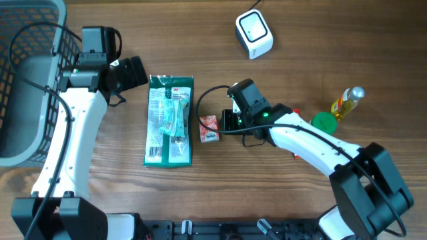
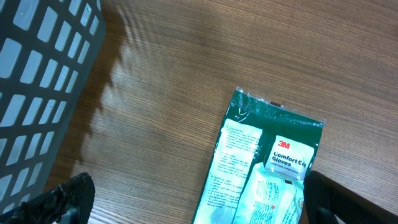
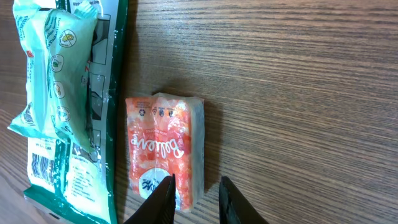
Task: Scan the item barcode
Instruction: 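Close the right gripper on the tissue box, then lift the tissue box and rotate it with the right gripper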
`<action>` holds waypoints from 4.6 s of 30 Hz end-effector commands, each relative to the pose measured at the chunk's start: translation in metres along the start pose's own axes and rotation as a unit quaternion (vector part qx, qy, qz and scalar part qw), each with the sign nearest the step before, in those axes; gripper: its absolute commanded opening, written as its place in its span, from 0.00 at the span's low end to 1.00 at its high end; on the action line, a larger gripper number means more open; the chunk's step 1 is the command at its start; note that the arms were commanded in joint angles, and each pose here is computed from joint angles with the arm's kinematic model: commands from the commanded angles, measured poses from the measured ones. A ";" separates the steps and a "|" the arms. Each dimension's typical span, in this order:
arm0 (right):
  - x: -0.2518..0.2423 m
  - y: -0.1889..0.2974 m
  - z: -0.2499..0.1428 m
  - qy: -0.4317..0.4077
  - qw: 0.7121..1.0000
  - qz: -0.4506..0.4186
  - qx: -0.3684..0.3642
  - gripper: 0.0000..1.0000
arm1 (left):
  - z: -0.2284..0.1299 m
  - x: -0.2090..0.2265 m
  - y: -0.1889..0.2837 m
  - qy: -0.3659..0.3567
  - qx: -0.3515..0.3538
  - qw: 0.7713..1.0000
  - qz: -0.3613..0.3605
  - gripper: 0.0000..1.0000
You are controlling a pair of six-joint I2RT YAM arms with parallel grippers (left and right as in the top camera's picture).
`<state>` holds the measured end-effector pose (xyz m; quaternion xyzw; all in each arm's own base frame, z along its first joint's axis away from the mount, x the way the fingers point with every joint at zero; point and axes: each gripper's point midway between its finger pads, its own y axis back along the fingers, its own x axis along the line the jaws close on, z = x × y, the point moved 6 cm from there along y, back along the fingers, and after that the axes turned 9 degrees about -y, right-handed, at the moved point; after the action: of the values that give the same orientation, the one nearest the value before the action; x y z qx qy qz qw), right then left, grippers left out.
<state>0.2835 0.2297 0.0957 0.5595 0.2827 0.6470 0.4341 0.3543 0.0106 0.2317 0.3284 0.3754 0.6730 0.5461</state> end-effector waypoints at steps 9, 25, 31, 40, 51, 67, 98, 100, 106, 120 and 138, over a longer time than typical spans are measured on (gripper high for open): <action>-0.008 -0.025 -0.007 0.001 1.000 -0.009 0.019 0.21 | 0.002 0.002 0.000 0.007 -0.003 1.000 0.004 1.00; -0.001 -0.033 -0.010 0.024 0.999 0.019 0.034 0.25 | 0.002 0.002 0.000 0.007 -0.003 1.000 0.004 1.00; -0.008 -0.046 -0.013 0.021 0.999 0.012 0.044 0.24 | 0.002 0.002 0.000 0.007 -0.003 1.000 0.004 1.00; -0.011 -0.051 -0.016 0.019 0.998 0.008 0.052 0.19 | 0.002 0.002 0.000 0.007 -0.003 1.000 0.004 1.00; 0.014 -0.034 -0.002 0.038 0.997 0.057 0.033 0.30 | 0.002 0.002 0.000 0.007 -0.003 1.000 0.004 1.00; 0.005 -0.040 -0.002 0.035 0.999 0.028 0.027 0.27 | 0.002 0.002 0.000 0.007 -0.003 1.000 0.004 1.00; 0.027 0.144 0.025 0.116 0.853 0.497 0.110 0.04 | 0.002 0.002 0.000 0.007 -0.003 1.000 0.004 1.00; 0.025 0.155 0.026 0.123 0.830 0.532 0.119 0.04 | 0.002 0.002 0.000 0.007 -0.003 1.000 0.004 1.00; 0.017 0.165 0.029 0.114 0.818 0.551 0.120 0.04 | 0.002 0.002 0.000 0.007 -0.003 1.000 0.004 1.00; 0.017 0.180 0.023 0.098 0.822 0.549 0.120 0.04 | 0.002 0.002 0.000 0.007 -0.003 1.000 0.004 1.00; 0.031 0.259 -0.018 0.153 0.818 0.551 0.066 0.04 | 0.002 0.002 0.000 0.007 -0.003 1.000 0.004 1.00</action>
<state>0.2247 0.1420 0.3065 0.5753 0.0380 0.8157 -0.0470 0.3542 0.0106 0.2316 0.3286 0.3754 0.6729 0.5461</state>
